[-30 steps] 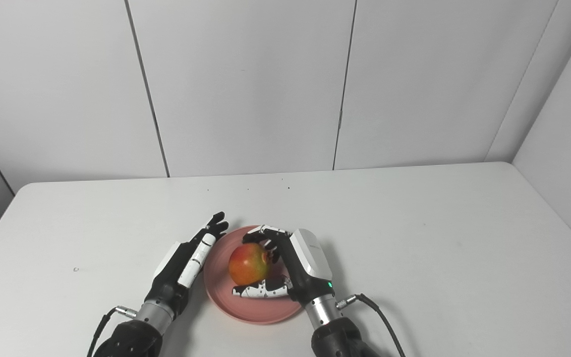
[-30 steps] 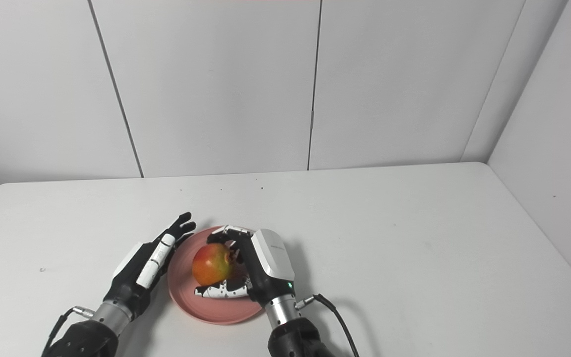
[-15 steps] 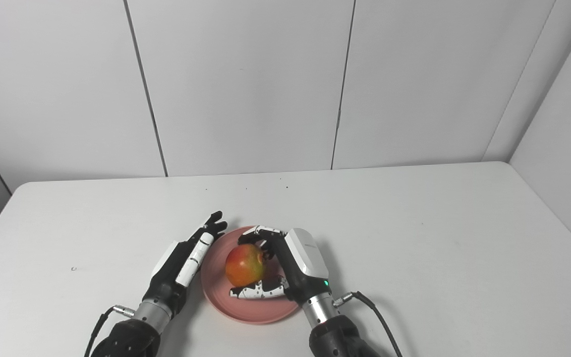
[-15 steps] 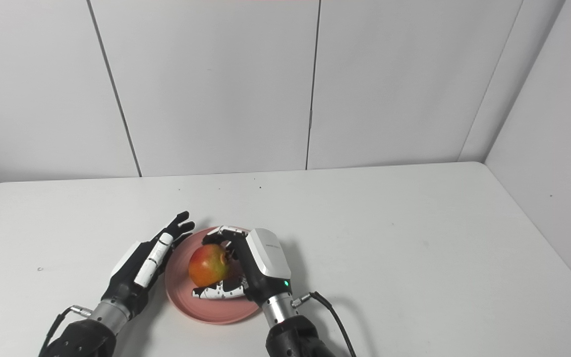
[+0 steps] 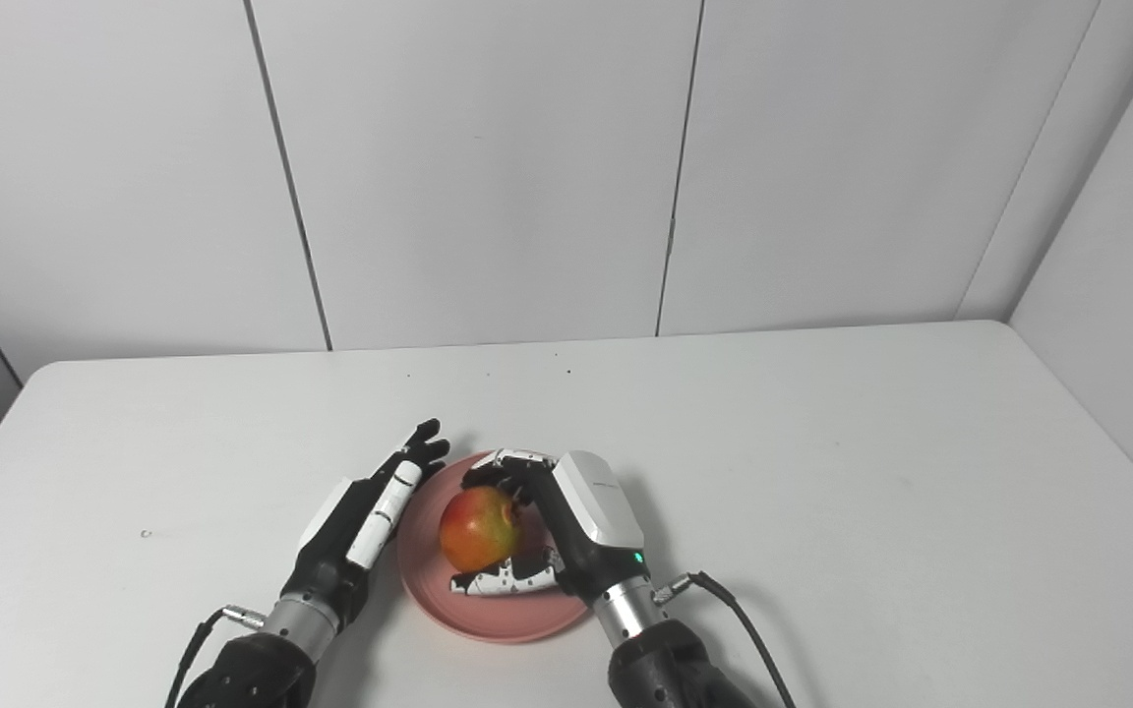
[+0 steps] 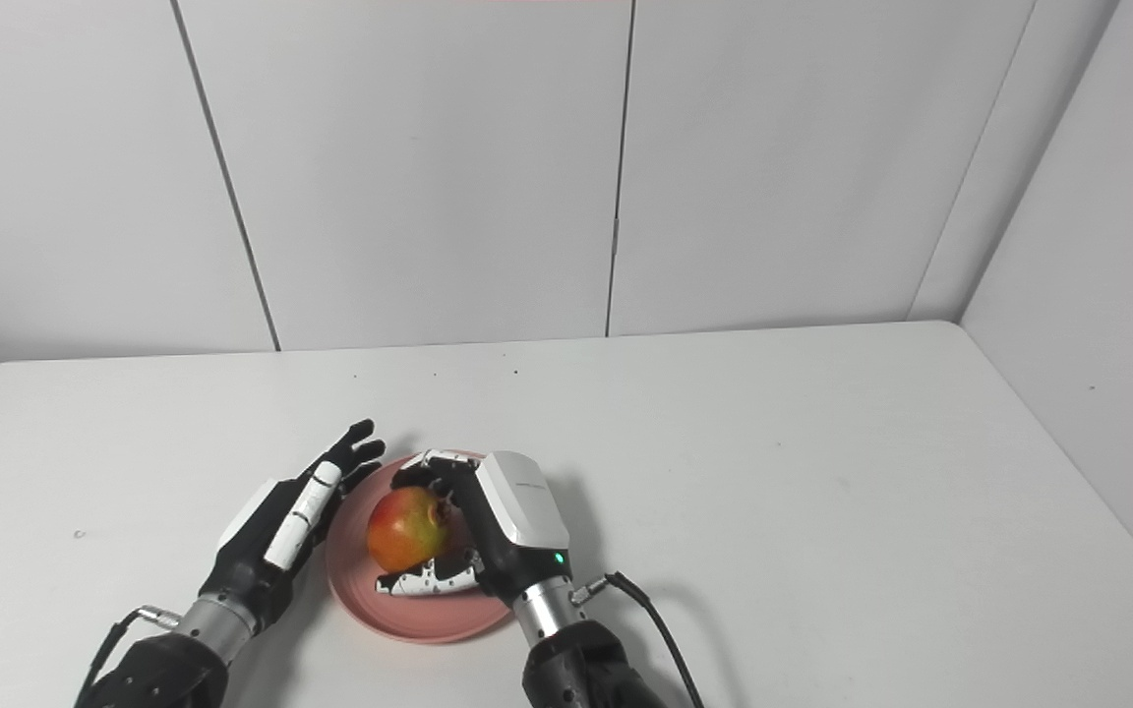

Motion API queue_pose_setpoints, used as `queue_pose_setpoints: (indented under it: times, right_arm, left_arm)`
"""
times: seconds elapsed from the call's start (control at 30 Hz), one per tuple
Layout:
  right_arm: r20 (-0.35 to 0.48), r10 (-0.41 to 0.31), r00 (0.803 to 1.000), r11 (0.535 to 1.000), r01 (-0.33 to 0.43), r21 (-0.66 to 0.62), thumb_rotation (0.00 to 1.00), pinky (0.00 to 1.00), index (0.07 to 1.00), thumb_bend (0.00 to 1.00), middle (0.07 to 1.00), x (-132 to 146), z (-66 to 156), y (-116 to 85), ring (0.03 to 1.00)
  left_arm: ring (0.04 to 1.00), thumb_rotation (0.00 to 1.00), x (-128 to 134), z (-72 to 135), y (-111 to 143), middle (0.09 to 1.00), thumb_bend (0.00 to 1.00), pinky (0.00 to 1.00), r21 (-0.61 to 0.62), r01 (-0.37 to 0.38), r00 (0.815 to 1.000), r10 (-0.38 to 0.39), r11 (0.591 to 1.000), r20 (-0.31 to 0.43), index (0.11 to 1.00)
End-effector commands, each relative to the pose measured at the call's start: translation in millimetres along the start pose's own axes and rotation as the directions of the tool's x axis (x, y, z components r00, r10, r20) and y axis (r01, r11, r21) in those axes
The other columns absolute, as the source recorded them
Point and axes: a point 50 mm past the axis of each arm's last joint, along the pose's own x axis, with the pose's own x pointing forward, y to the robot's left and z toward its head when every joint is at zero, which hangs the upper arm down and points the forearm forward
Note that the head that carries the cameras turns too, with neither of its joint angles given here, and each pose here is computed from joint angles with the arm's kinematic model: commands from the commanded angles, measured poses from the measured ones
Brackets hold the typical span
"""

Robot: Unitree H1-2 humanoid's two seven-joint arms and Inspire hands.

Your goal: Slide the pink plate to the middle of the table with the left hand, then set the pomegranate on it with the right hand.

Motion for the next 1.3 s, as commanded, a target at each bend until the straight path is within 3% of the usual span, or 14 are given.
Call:
queue_pose_setpoints:
  times: [0.0,0.5,0.57,0.77,0.97,1.17,1.23,1.27]
  right_arm:
    - [-0.002,0.027,1.0,0.999,-0.027,-0.031,0.0,0.54,0.477,0.52,0.513,4.9,3.0,-0.3,0.578]
    - [-0.068,0.09,0.994,0.994,-0.095,-0.062,0.0,0.66,0.468,0.51,0.544,3.0,1.1,0.8,0.676]
    - [-0.078,0.101,0.992,0.992,-0.106,-0.069,0.11,0.67,0.488,0.51,0.646,2.8,1.1,0.9,0.697]
    - [-0.093,0.122,0.988,0.988,-0.13,-0.087,0.15,0.69,0.495,0.51,0.707,2.7,2.1,-0.5,0.731]
    - [-0.088,0.101,0.991,0.99,-0.109,-0.092,0.15,0.72,0.497,0.51,0.738,2.5,4.1,-1.6,0.759]
    - [-0.042,0.034,0.999,0.996,-0.037,-0.076,0.15,0.75,0.498,0.51,0.771,1.5,6.7,-2.1,0.779]
    - [-0.027,0.007,1.0,0.998,-0.009,-0.069,0.25,0.77,0.694,0.6,0.79,1.3,7.9,-2.3,0.791]
    - [-0.02,-0.007,1.0,0.998,0.005,-0.065,0.26,0.76,0.721,0.62,0.792,1.1,8.4,-2.3,0.789]
  left_arm:
    - [0.925,1.0,4.2,10.5,-1.2,0.944,0.55,0.9,-0.005,0.019,0.999,-0.018,1.0,0.027,0.947]
    - [0.935,1.0,4.9,10.4,-1.2,0.947,0.55,0.9,0.007,0.018,0.999,-0.018,1.0,0.028,0.947]
    - [0.935,1.0,4.7,10.9,-1.6,0.946,0.55,0.9,0.004,0.019,0.999,-0.02,1.0,0.026,0.947]
    - [0.94,1.0,4.9,10.9,-1.4,0.953,0.54,0.91,0.008,0.025,0.999,-0.025,1.0,0.032,0.954]
    - [0.933,1.0,6.1,10.7,-1.3,0.95,0.54,0.9,-0.005,0.021,0.999,-0.021,1.0,0.028,0.952]
    - [0.948,1.0,6.6,10.8,-1.0,0.954,0.54,0.91,0.007,0.032,0.999,-0.032,0.999,0.04,0.942]
    - [0.95,1.0,6.5,11.1,-1.0,0.957,0.54,0.91,0.001,0.03,0.999,-0.03,1.0,0.039,0.944]
    - [0.952,1.0,6.3,11.4,-1.0,0.959,0.54,0.91,-0.001,0.029,0.999,-0.029,1.0,0.038,0.945]
